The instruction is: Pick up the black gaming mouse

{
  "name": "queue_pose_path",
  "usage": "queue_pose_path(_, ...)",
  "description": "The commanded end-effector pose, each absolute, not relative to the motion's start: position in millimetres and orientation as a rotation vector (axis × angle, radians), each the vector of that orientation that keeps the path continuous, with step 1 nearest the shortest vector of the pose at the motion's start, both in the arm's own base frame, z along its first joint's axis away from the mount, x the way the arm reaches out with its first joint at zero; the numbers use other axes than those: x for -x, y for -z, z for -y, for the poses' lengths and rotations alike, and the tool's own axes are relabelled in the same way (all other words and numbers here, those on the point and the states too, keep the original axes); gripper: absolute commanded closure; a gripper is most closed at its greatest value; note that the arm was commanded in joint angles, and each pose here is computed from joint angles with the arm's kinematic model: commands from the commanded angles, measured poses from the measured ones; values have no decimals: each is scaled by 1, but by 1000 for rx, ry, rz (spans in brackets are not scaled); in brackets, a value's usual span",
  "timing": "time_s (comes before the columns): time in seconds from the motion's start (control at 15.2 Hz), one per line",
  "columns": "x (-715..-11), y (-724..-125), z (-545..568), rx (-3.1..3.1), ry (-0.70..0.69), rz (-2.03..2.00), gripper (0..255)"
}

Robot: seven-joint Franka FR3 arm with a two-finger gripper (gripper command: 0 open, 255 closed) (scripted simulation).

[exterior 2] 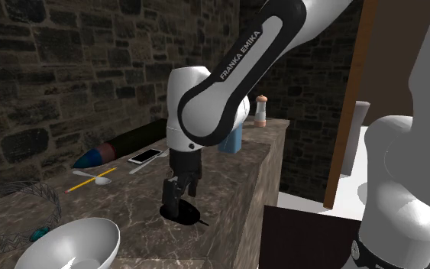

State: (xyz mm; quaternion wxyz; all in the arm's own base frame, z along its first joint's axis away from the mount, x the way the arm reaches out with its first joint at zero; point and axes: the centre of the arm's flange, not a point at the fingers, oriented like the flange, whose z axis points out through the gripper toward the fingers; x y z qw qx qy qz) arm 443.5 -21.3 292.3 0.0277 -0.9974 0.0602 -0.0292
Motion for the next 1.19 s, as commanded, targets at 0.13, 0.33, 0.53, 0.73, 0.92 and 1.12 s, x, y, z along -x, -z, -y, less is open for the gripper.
queue_pose_path(0.13, -444, -270, 22, 3079, 91, -186, 0)
queue_pose_path(0.33, -444, -267, 22, 3079, 91, -186, 0)
queue_pose_path(0.53, -444, -267, 21, 3079, 91, -186, 255)
queue_pose_path(0.73, -444, -267, 21, 3079, 91, -186, 255)
queue_pose_path(0.92, -444, -267, 21, 3079, 91, -186, 255)
queue_pose_path(1.12, -444, -278, 22, 3079, 91, -186, 255)
